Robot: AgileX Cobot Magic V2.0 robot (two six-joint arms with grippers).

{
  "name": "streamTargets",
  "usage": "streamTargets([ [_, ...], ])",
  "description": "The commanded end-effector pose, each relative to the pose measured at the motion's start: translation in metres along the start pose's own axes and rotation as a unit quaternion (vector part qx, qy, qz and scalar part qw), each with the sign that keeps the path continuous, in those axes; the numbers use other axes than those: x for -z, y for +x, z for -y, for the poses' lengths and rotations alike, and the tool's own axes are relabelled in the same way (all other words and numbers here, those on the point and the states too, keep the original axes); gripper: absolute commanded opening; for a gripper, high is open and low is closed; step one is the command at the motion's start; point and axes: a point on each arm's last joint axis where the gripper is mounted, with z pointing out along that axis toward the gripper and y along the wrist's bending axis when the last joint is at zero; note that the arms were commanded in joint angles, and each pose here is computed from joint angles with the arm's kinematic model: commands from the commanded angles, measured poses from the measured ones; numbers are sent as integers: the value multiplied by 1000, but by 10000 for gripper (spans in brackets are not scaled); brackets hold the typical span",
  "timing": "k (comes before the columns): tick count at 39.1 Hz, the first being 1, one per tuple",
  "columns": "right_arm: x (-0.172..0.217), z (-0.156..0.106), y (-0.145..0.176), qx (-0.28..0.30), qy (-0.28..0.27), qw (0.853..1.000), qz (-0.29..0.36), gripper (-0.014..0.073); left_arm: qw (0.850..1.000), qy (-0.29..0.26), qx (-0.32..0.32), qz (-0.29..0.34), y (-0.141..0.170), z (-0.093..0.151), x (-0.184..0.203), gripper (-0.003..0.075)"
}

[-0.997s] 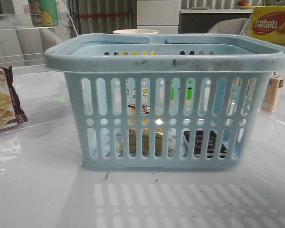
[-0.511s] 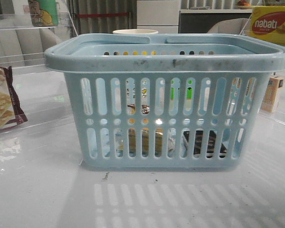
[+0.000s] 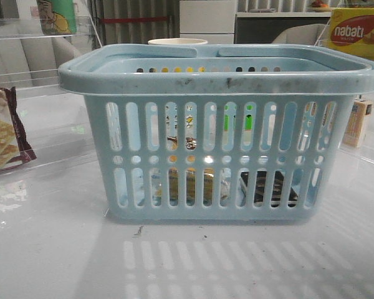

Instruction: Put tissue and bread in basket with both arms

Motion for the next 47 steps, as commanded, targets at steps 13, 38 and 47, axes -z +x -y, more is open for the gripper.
streamTargets([
  [13,5,2,-11,-3,7,999,42,55,999,-2,1,51,-12,-1,7,91],
  [38,5,2,-11,-3,7,999,42,55,929,-241,109,258,69,-25,21,91],
  [47,5,2,-11,-3,7,999,42,55,900,-286,111,310,113,-19,4,91],
])
